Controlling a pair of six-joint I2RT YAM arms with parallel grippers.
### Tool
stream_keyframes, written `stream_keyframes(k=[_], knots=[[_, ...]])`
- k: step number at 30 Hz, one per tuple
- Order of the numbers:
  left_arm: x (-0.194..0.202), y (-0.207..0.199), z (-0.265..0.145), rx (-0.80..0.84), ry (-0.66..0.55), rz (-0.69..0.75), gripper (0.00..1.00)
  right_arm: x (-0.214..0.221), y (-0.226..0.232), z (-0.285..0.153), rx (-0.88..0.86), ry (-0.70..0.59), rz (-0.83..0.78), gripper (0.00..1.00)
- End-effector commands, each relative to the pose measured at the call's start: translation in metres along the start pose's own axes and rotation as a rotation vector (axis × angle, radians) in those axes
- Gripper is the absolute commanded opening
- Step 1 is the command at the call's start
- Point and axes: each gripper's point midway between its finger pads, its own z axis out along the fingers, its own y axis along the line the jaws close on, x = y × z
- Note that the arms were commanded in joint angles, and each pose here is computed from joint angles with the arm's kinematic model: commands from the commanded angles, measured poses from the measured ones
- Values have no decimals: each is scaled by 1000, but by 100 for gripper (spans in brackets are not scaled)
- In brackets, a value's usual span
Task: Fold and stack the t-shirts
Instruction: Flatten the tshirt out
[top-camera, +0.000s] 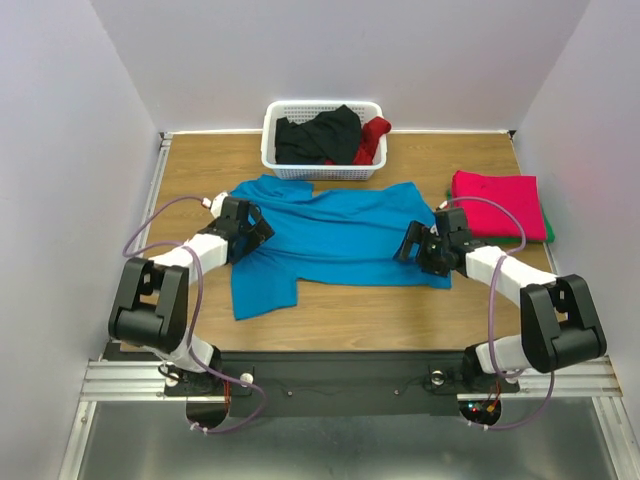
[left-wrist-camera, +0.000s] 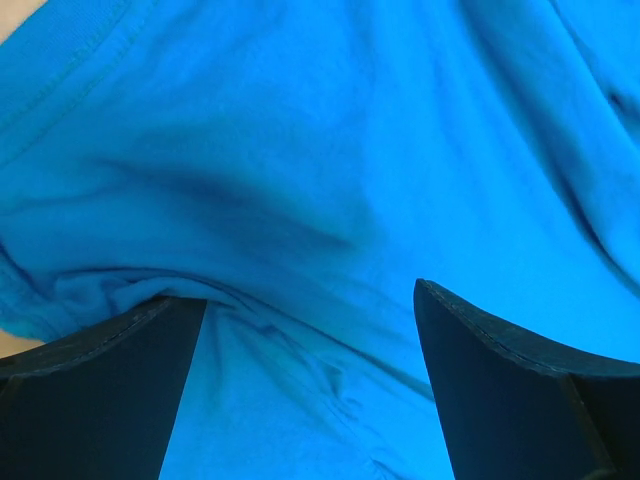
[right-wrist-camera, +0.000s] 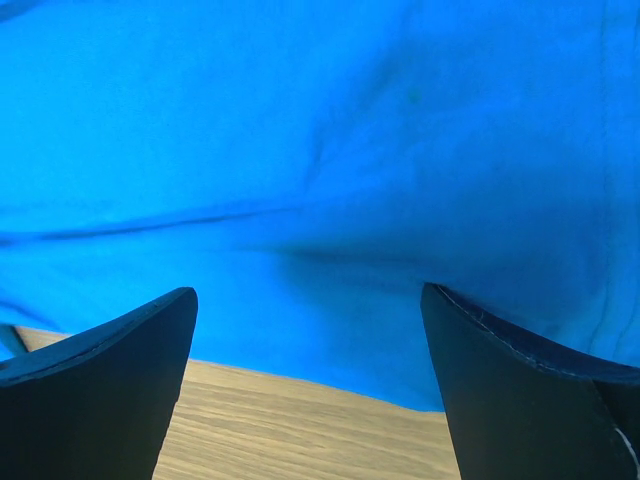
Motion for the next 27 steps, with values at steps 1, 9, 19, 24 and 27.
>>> stream_keyframes(k=[1,9,19,24,27], knots=[[-11,20,5,-123,23,109,98,-5,8,5,-16,4,5,100],[-17,15,-39,-61,-17,27,98,-22,31,-26,-104,-86,2,100],[42,92,-80,-277,63,-169,98,-17,18,-46,-62,-153,69,100],[77,101,-89,-236,128,-235,98,-18,16,-44,-51,-149,65,100],[88,86,-98,-124,138,-289,99,-13,14,-39,-47,-119,58,100]])
